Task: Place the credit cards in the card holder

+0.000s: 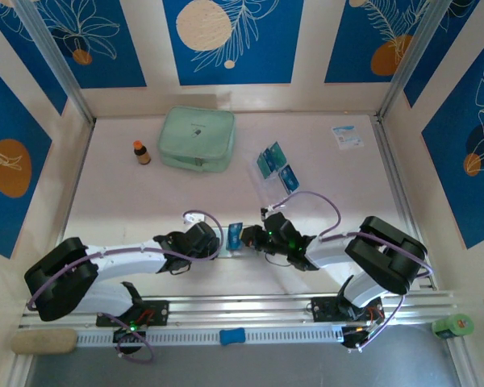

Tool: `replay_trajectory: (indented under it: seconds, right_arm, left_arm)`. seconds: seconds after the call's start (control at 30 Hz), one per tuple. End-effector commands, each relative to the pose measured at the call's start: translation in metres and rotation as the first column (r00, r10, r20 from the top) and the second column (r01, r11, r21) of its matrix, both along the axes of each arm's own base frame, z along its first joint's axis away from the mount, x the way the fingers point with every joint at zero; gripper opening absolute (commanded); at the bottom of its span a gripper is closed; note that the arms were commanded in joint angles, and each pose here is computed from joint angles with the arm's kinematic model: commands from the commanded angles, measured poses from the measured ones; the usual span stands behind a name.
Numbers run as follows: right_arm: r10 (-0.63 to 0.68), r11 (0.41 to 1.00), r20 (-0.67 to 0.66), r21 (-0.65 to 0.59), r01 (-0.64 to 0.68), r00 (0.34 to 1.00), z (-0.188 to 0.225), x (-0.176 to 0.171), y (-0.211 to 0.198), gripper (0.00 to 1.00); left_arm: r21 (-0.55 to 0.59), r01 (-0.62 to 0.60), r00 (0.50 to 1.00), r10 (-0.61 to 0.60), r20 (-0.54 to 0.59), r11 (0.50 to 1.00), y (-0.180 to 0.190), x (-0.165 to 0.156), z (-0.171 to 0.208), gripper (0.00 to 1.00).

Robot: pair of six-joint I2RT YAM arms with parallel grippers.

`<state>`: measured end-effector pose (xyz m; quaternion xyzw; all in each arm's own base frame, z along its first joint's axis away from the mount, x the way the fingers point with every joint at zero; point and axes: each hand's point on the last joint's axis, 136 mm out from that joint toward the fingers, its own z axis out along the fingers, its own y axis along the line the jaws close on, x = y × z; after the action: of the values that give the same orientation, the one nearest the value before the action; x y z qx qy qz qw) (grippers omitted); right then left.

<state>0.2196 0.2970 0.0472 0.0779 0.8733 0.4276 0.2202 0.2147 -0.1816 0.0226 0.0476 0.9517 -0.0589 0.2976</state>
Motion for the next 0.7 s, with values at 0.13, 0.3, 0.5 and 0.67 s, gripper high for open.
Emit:
replay_trajectory:
  seconds: [0.13,0.3,0.5,0.67]
  right_arm:
    - [-0.018,1.000,0.000,-0.009,0.018,1.000,-0.006,-0.004,-0.004,0.00]
    - [-0.014,1.000,-0.005,-0.015,0.014,1.000,-0.009,-0.007,-0.005,0.00]
    - [-0.009,1.000,-0.013,-0.025,0.008,1.000,-0.013,-0.011,-0.005,0.00]
    - [-0.009,1.000,-0.018,-0.029,0.008,1.000,-0.015,-0.014,-0.006,0.00]
  left_arm:
    - [0.014,-0.019,1.000,0.018,0.001,1.000,0.008,-0.001,-0.002,0.92]
    - [0.014,-0.017,1.000,0.017,0.001,1.000,0.008,-0.001,-0.002,0.92]
    - [0.015,-0.020,1.000,0.020,-0.001,1.000,0.009,-0.002,-0.003,0.92]
    - [0.018,-0.020,1.000,0.020,-0.003,1.000,0.010,-0.002,-0.004,0.92]
